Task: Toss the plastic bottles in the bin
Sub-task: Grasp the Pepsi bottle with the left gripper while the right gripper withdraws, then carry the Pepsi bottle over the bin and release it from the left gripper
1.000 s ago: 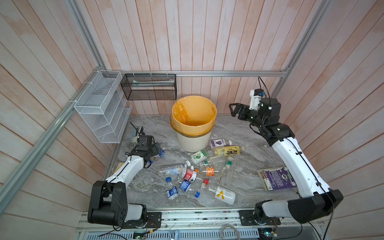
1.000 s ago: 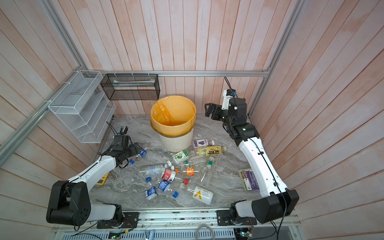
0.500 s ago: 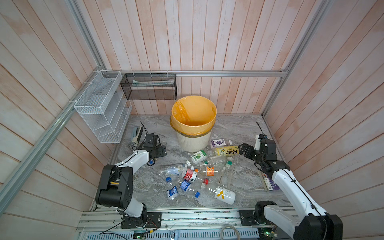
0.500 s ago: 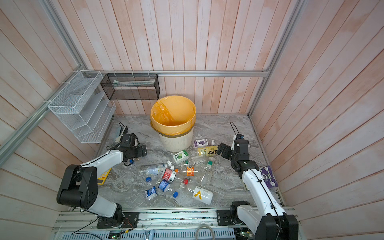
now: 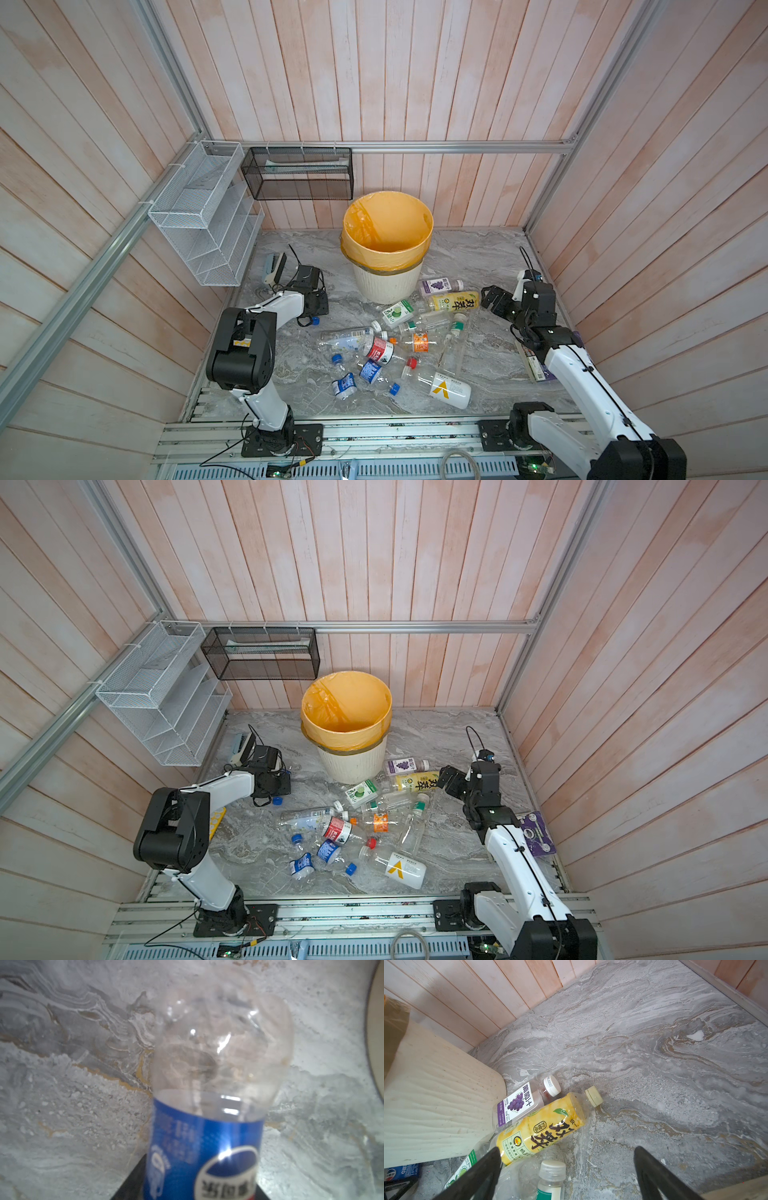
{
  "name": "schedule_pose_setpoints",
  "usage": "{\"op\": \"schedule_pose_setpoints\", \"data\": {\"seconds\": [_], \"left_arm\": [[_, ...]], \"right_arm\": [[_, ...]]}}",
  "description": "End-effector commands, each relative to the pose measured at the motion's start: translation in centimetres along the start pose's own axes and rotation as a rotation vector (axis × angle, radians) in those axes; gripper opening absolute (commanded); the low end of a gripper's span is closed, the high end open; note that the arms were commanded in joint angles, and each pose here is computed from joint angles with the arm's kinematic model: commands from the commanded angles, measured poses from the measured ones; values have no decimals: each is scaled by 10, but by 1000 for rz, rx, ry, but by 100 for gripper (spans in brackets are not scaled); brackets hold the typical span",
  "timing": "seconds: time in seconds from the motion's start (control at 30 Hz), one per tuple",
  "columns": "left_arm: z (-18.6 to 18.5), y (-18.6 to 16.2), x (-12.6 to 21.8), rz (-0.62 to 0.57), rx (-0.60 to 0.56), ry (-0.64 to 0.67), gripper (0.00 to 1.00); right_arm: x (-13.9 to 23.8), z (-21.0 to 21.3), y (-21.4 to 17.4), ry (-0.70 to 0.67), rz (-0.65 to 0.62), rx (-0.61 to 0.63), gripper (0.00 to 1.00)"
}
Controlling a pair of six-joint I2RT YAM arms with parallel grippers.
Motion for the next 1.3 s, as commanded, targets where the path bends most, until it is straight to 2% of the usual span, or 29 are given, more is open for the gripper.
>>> {"op": "schedule_pose_setpoints", "data": {"seconds": [0.0, 0.23, 0.3, 0.4, 0.6, 0.67, 0.8, 0.93, 0.97, 1.0, 1.03, 1.07, 1.13, 1.27], "left_arm": [[-4, 12, 25, -82, 33, -58, 49], [23, 43, 123, -397, 255, -331, 49], [32, 44, 149, -485, 312, -397, 52], [36, 44, 170, -536, 351, -454, 54], [22, 61, 186, -526, 365, -620, 50], [6, 81, 207, -580, 333, -695, 49], [-77, 120, 259, -668, 80, -704, 54], [-143, 161, 275, -543, -22, -742, 59], [-158, 166, 272, -515, -44, -721, 65], [-170, 169, 276, -505, -68, -706, 79], [-175, 171, 276, -497, -69, -683, 95], [-180, 172, 272, -478, -72, -669, 100], [-180, 173, 274, -480, -62, -672, 100], [-172, 164, 287, -569, -59, -677, 99]], "right_arm": [[-3, -2, 1, -11, -20, -23, 99], [-6, 2, 5, 18, -17, -28, 99], [-8, 2, 6, 26, -13, -27, 99], [-8, 3, 6, 36, -13, -33, 99], [-7, 4, 6, 51, -15, -37, 99], [-7, 5, 7, 62, -16, -37, 99], [-6, 8, 6, 104, -16, -39, 99], [-7, 9, 4, 125, 5, -39, 99], [-6, 10, 4, 130, 10, -35, 99], [-6, 10, 4, 135, 12, -31, 99], [-4, 10, 4, 134, 14, -29, 99], [-3, 10, 3, 131, 16, -27, 99], [-1, 9, 3, 126, 10, -24, 99], [2, 7, 2, 98, 5, -21, 99]]}}
Point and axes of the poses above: each gripper's point midway between its finger pads, its own x axis back along the fingers, its own z axis along the line the jaws close on, y = z × x, the point moved 10 cm from there along x, back along the fingers, and after that the axes turned 10 degrees about x, right-handed, at the moved point
